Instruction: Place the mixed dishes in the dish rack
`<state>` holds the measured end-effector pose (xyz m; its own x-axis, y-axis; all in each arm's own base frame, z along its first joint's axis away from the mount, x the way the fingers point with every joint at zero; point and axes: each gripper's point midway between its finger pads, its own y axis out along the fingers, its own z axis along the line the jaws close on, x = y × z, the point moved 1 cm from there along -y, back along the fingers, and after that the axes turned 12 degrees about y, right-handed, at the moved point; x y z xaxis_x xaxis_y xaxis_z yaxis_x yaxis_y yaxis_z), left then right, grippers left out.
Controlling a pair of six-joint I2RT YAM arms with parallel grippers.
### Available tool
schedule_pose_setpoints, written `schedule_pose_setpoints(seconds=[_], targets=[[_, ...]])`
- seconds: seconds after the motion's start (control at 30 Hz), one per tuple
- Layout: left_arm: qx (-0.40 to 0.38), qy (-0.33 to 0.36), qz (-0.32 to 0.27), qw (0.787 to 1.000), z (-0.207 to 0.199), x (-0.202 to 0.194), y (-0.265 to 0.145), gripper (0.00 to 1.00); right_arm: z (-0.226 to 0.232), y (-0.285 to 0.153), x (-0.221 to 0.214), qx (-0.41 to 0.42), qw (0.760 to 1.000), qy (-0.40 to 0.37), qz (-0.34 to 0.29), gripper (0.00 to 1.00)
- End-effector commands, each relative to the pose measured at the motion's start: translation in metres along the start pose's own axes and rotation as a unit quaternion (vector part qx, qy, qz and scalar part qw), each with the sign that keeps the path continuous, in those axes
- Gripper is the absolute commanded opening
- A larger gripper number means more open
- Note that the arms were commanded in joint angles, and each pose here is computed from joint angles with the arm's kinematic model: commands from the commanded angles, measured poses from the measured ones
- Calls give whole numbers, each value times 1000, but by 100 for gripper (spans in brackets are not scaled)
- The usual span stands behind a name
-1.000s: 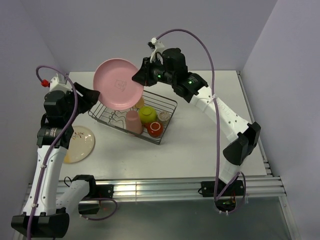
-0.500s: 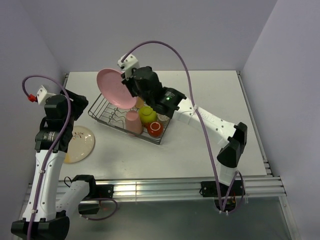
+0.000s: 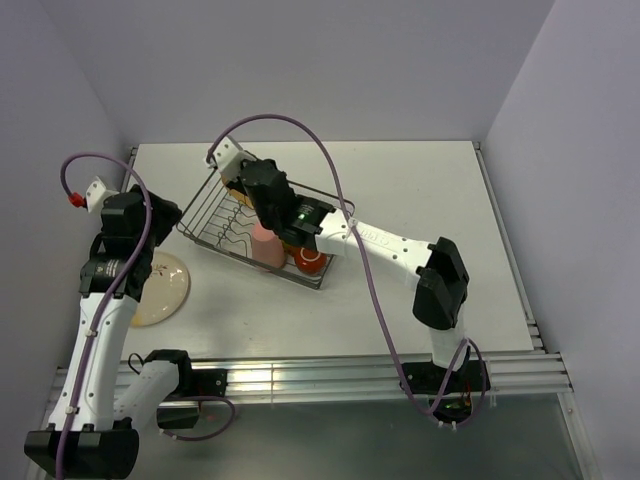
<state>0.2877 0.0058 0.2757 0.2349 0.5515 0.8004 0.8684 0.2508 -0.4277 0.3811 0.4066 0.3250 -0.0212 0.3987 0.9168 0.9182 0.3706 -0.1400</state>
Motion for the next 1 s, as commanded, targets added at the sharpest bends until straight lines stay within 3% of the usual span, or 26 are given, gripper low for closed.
schedule_pose_setpoints(seconds=[0.0,0.97], targets=[[-20,-3,-10,1000,-9,5,3,68,-13,1,29,-37,998,-8,-56,0],[-19,7,1,1000,-11,0,13,66,40,32,-33,24,994,-101,-19,0]])
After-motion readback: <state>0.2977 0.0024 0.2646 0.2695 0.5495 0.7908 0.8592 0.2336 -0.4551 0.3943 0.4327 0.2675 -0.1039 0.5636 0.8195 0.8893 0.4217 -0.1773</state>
